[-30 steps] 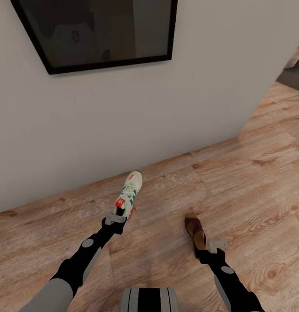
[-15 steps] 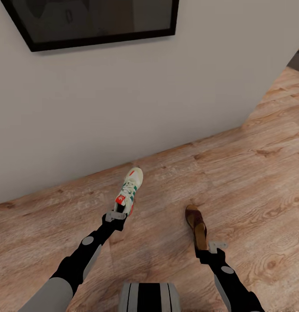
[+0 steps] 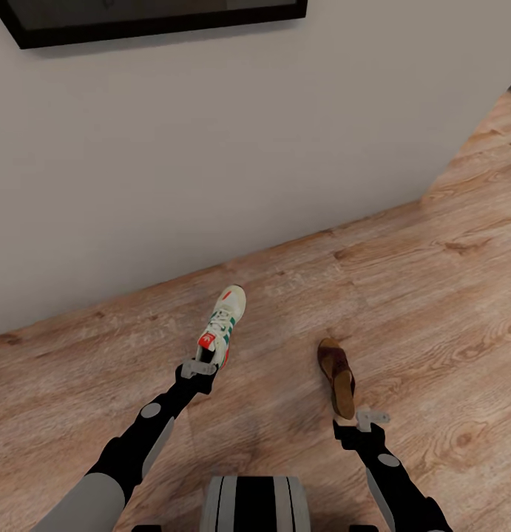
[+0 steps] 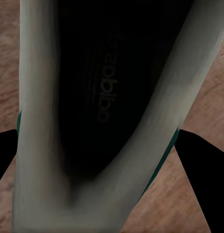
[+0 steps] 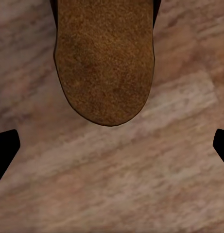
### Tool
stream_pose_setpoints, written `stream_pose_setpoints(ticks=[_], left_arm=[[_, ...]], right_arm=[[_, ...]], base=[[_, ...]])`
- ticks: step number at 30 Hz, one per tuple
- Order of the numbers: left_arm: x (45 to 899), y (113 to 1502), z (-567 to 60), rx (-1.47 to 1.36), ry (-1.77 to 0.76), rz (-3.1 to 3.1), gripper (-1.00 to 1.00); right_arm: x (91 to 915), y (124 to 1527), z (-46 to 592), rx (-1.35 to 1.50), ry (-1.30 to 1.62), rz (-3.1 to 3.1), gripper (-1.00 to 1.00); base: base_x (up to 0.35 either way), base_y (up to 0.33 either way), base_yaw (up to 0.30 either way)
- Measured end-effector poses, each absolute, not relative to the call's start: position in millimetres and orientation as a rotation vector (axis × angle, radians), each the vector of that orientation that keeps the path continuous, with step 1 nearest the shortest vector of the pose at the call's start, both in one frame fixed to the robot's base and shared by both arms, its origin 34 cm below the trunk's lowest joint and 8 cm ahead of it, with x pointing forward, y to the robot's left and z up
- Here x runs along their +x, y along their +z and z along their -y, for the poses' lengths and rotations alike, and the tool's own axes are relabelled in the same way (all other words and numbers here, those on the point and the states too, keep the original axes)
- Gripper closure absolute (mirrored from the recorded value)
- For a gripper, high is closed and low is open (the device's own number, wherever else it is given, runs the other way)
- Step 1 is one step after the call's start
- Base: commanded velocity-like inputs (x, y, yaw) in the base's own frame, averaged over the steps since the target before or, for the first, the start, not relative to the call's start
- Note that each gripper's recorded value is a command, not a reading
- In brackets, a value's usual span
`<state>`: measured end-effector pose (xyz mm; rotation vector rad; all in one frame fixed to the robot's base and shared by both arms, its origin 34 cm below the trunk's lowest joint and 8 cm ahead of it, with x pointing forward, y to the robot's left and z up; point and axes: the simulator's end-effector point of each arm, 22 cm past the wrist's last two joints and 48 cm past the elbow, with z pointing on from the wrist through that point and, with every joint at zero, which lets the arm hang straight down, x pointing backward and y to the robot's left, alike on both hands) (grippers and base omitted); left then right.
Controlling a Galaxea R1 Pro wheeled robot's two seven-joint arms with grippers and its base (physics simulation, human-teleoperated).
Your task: Pick up the two gym shoes and the two sandals from the corridor floor and place them onto the hallstand (shoe rack) in the corridor, making sure they are on the rack and not on the floor. Arrange them so the two gym shoes are next to each other and the two sandals are next to each other.
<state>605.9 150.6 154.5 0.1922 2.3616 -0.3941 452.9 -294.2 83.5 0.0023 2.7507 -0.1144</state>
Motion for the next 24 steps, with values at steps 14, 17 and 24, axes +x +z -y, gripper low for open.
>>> stream_pose_setpoints(ticks=[14,17,24], left_arm=[[605.4,153.8,-151.8,0.192,-0.392,-2.363,1.00],[605.4,153.6,-152.0,0.192,-0.392,-2.363,1.00],[605.4,153.5,-152.0,0.191,-0.392,-2.363,1.00]], right_arm=[[452.3,83.0,294.2,0.002,-0.114,-2.752,-1.00],[452.5,83.0,294.4,0.002,-0.115,-2.752,-1.00],[452.8,83.1,294.3,0.002,-0.115,-2.751,-1.00]], base=[[0.079,0.000,0.000],[0.055,0.000,0.000],[0.010,0.000,0.000]])
